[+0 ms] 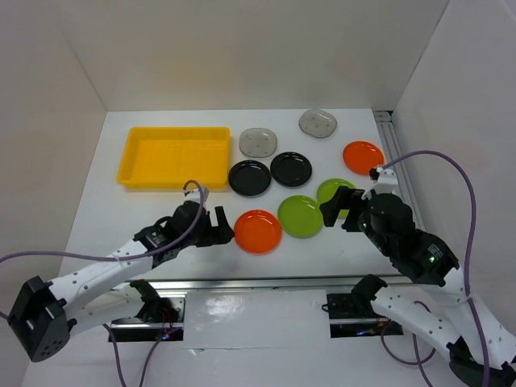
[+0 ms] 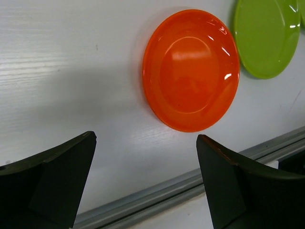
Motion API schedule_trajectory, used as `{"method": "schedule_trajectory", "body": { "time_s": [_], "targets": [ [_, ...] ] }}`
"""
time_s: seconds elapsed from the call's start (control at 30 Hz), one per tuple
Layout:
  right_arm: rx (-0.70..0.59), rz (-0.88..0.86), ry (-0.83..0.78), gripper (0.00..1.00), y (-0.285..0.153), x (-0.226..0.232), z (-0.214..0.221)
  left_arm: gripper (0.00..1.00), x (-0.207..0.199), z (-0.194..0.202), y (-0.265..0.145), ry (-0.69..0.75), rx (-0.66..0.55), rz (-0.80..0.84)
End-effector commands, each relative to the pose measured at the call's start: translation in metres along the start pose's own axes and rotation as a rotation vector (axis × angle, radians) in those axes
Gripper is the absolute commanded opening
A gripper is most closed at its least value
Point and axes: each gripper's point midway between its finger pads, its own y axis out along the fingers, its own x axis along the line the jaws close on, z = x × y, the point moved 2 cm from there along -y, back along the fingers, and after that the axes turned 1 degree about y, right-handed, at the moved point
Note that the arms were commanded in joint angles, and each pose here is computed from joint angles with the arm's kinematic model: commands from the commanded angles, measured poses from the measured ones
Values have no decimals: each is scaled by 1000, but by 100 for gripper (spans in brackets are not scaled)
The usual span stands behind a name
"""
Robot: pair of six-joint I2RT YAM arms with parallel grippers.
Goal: Place the plates into the plastic bin on the countertop
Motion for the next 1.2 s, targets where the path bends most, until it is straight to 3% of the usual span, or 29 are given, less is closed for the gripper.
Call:
{"method": "schedule_trajectory", "body": {
  "time_s": [0.0, 0.3, 0.37, 0.47, 0.7, 1.0, 1.13, 1.17],
  "targets": [
    [-30, -89, -6, 100, 7, 21, -10, 100, -19, -20, 20, -39, -103, 83],
    [-16, -106, -8, 100, 11, 22, -3, 85, 4, -2, 78, -60, -43, 56],
    [-16, -106, 1, 100, 10, 21, -1, 73, 5, -3, 84, -60, -46, 45],
    [-19, -118, 4, 100, 8, 22, -1, 73, 7, -1, 94, -38, -28, 28],
    [-11, -114, 1, 100, 10, 20, 2, 60, 5, 4, 106, -49, 5, 26],
    [-11, -114, 1, 100, 10, 20, 2, 26, 18, 14, 117, -65, 35, -39],
    [-11, -114, 10, 100, 10, 21, 2, 1, 20, 16, 117, -74, 59, -63],
    [-11, -114, 10, 100, 10, 21, 2, 0, 18, 7, 118, -83, 36, -86]
  ]
}}
